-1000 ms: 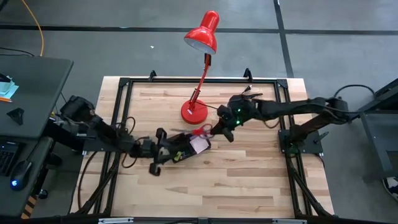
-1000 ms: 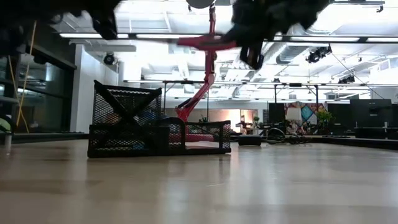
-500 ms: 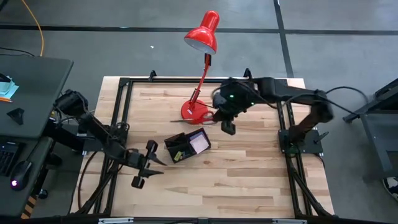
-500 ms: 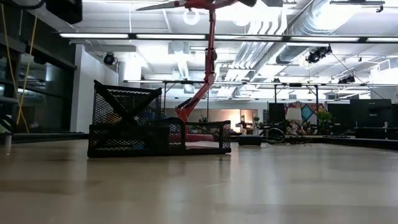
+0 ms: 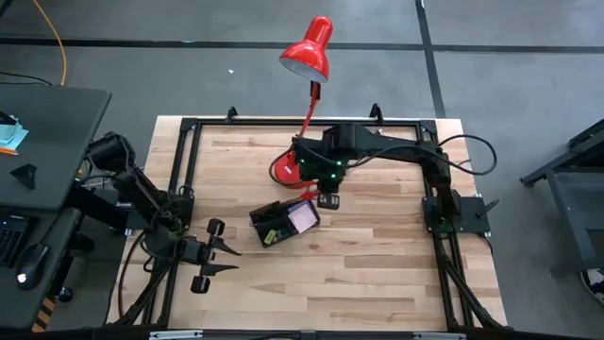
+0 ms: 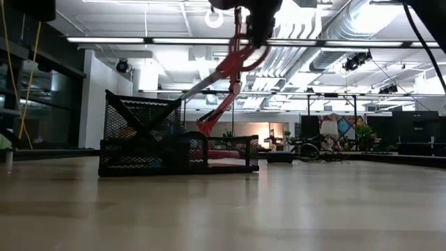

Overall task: Pick and place office supplies into organizer
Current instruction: Put the red scissors into the black desk organizer

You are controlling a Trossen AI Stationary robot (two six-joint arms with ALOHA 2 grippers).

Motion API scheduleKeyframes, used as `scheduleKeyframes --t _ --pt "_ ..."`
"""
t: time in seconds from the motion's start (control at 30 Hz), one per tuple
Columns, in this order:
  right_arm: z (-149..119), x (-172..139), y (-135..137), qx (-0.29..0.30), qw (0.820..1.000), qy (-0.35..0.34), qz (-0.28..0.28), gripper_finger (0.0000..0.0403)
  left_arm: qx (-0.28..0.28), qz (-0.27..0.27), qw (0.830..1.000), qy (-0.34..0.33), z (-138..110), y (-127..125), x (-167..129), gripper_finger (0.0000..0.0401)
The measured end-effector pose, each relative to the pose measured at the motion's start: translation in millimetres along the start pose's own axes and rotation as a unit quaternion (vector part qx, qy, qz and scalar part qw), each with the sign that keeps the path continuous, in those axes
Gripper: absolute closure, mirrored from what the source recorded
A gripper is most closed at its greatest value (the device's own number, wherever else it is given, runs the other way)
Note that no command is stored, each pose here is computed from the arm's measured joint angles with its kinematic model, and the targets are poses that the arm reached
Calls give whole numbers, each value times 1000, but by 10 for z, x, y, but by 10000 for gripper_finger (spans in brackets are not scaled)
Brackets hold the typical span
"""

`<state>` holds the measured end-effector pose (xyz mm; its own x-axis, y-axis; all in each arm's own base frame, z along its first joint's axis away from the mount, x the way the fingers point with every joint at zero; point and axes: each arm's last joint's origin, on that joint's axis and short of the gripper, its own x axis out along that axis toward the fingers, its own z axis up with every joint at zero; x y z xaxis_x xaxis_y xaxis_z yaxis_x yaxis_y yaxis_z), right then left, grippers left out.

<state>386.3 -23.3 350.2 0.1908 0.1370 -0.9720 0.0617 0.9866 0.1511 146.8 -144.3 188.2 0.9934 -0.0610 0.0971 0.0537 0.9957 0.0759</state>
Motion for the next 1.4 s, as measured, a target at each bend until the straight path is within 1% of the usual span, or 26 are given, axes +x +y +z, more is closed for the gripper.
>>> scheduleKeyframes --t 0.07,0.2,0.33,0.37,0.4,0.47,0.53,0.57,0.63,0.8,0.93,1.0,1.1,1.2,1.27,1.33,1.4 --pt "37 9 8 -6 1000 -16 4 397 5 1 1000 2 9 -31 -40 274" --pt "49 -129 87 -16 999 -46 13 389 9 2 1000 3 19 -68 -88 274" --pt "46 -174 162 -37 998 -55 7 397 9 10 1000 5 18 -66 -90 274" --pt "45 -171 173 -38 998 -55 8 398 15 14 1000 9 9 -62 -85 274" --pt "45 -166 190 -41 998 -55 8 398 20 32 999 17 -8 -42 -73 274" --pt "52 -152 215 -44 997 -56 3 394 6 96 994 43 -71 15 -47 274" --pt "63 -129 238 -49 997 -56 -11 389 -13 173 982 68 -167 79 -39 274" --pt "64 -120 247 -50 997 -54 -14 389 -26 199 977 72 -198 102 -40 274" --pt "73 -117 268 -55 997 -59 -13 391 -51 213 973 72 -226 121 -33 274" --pt "95 -119 278 -64 995 -71 -11 396 -73 219 970 73 -255 128 -34 274" --pt "99 -119 280 -64 995 -73 -10 389 -140 217 962 86 -364 132 -61 274" --pt "99 -119 286 -65 995 -74 -10 389 -184 219 953 97 -439 141 -85 274" --pt "99 -115 315 -68 995 -75 -12 395 -224 252 933 122 -588 226 -125 274" --pt "123 -114 352 -75 993 -88 -11 394 -268 286 905 165 -730 358 -146 275" --pt "146 -116 381 -79 992 -101 -10 389 -281 310 888 189 -792 449 -144 275" --pt "148 -113 410 -84 991 -104 -9 388 -285 335 876 200 -828 529 -135 275" --pt "144 -111 418 -84 991 -102 -9 388 -286 353 868 198 -840 590 -111 275"
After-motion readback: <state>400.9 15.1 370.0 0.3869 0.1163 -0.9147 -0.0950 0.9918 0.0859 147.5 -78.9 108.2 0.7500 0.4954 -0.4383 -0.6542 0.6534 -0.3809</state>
